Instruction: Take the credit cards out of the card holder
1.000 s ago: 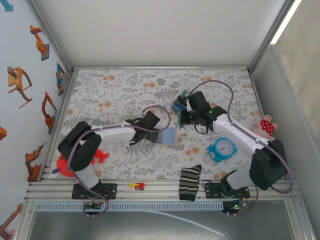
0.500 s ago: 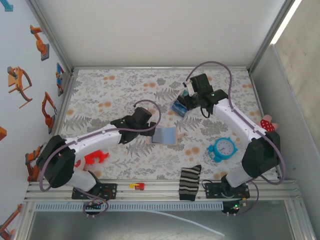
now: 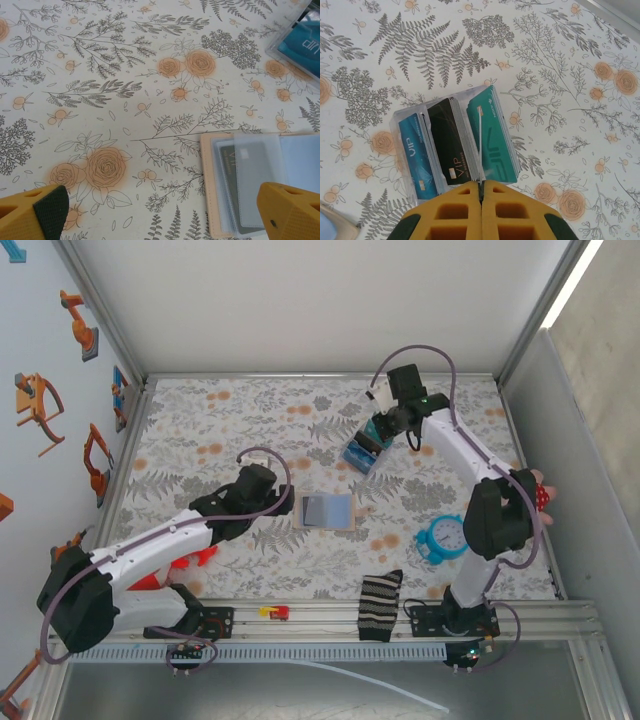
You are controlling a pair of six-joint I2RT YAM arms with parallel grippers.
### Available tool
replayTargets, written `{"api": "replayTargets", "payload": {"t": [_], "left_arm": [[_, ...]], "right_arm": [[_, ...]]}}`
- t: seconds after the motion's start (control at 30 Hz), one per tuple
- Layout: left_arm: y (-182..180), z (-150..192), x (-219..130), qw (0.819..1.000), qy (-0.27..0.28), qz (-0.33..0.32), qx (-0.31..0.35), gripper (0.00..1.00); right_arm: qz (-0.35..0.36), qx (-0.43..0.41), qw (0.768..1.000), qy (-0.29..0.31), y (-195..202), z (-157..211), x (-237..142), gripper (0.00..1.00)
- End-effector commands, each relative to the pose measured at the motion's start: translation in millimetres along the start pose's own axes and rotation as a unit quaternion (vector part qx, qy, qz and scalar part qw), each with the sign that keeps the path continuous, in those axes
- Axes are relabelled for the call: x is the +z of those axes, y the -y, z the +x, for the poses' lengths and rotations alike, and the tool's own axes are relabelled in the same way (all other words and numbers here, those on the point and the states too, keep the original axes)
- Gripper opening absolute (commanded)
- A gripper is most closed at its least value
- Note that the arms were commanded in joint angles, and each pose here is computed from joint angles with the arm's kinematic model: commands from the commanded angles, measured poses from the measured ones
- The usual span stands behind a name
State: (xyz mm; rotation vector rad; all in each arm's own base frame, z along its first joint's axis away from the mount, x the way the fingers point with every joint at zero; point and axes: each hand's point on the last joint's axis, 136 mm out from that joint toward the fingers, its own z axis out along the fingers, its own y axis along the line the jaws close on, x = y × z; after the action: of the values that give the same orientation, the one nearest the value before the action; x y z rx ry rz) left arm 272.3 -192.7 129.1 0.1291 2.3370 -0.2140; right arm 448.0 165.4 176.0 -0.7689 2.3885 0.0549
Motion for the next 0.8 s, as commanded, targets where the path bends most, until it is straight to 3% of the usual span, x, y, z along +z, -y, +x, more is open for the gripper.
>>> {"api": "replayTargets", "payload": {"t": [0.0,0.77], "left_arm": [[-4,0,-2,1.0,0.005,-0.002,-0.019,0.97],[-7,-1,0,1.0,0.003,-0.005,-0.031,0.97]], "right_arm": [[-0.006,-0.027,1.0,-0.003,5,-6,1,0.0],[-0.025,-0.045,0.997,-0.048,18,-5,44,0.0]]}}
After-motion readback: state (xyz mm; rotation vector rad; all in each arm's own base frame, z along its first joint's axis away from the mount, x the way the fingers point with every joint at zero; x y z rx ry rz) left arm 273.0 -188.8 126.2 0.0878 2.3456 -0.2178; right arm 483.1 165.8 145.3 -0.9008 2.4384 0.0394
